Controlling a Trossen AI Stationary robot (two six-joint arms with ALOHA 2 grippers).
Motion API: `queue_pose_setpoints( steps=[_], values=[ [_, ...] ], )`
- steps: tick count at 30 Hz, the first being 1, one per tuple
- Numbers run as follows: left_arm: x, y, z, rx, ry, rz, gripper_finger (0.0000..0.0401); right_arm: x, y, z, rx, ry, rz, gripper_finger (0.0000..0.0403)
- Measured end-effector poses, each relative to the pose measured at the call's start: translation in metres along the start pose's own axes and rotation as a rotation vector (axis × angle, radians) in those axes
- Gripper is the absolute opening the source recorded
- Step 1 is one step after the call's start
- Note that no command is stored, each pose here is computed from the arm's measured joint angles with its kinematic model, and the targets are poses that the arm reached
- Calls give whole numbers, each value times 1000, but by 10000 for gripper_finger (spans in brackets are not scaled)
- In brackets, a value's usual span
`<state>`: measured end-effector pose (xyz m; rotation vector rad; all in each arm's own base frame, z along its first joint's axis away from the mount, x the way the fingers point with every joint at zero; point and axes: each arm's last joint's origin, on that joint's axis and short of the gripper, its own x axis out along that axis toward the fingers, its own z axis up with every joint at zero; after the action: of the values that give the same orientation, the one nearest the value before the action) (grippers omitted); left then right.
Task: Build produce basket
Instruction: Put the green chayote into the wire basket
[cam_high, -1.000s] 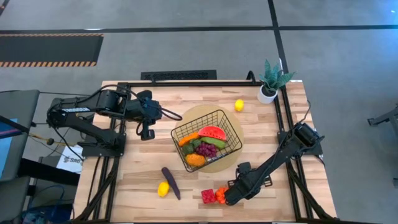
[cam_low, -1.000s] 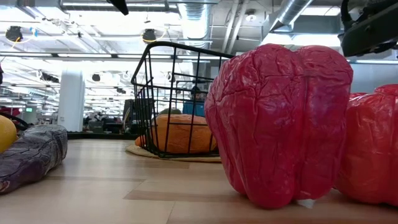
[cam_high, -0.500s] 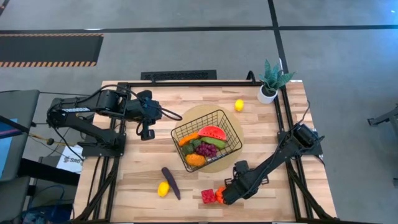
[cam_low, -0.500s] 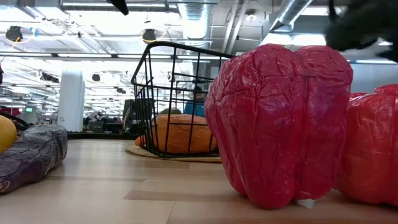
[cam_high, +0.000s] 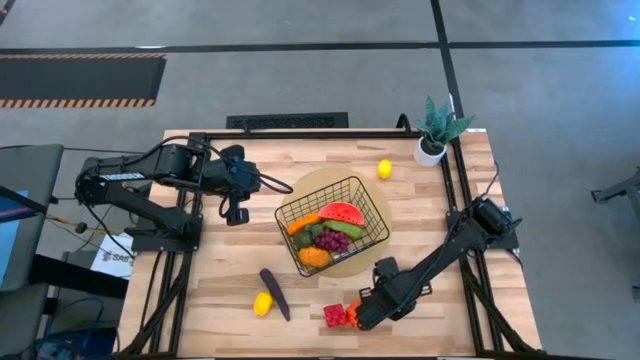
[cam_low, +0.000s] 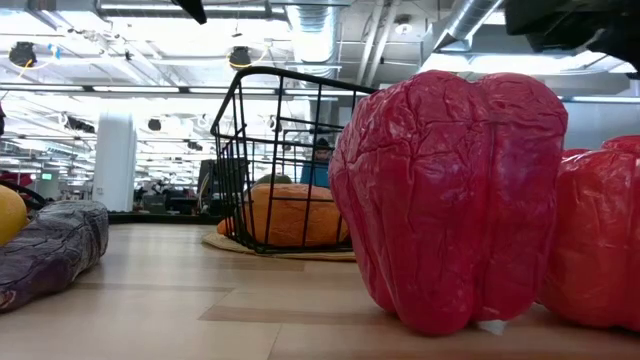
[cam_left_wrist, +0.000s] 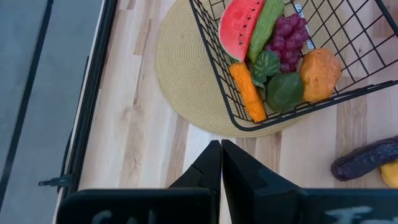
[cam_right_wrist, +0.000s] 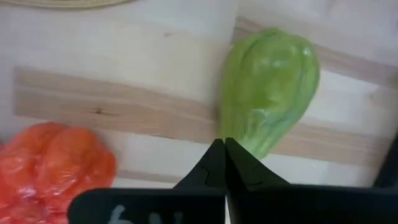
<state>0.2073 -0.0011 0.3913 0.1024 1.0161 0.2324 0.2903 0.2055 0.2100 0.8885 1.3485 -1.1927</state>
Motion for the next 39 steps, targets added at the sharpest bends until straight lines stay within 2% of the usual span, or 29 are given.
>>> queue_pose_setpoints(
  steps=[7, 15, 21, 26, 34, 39],
  values=[
    [0, 0, 0, 0, -2, 0, 0, 0, 2, 12, -30, 11, -34, 73],
    [0, 0, 0, 11, -5, 0, 0, -1, -5, 25, -97, 103, -167, 189],
    [0, 0, 0, 22, -5, 1, 0, 0, -4, 25, -79, 95, -176, 264],
    [0, 0, 0, 22, -5, 1, 0, 13, -3, 22, -41, 88, -159, 292],
    [0, 0, 0, 21, -5, 1, 0, 37, -9, 21, -35, 92, -198, 304],
    [0, 0, 0, 14, -4, -12, 0, 57, -6, 20, -28, 120, -121, 304]
  ],
)
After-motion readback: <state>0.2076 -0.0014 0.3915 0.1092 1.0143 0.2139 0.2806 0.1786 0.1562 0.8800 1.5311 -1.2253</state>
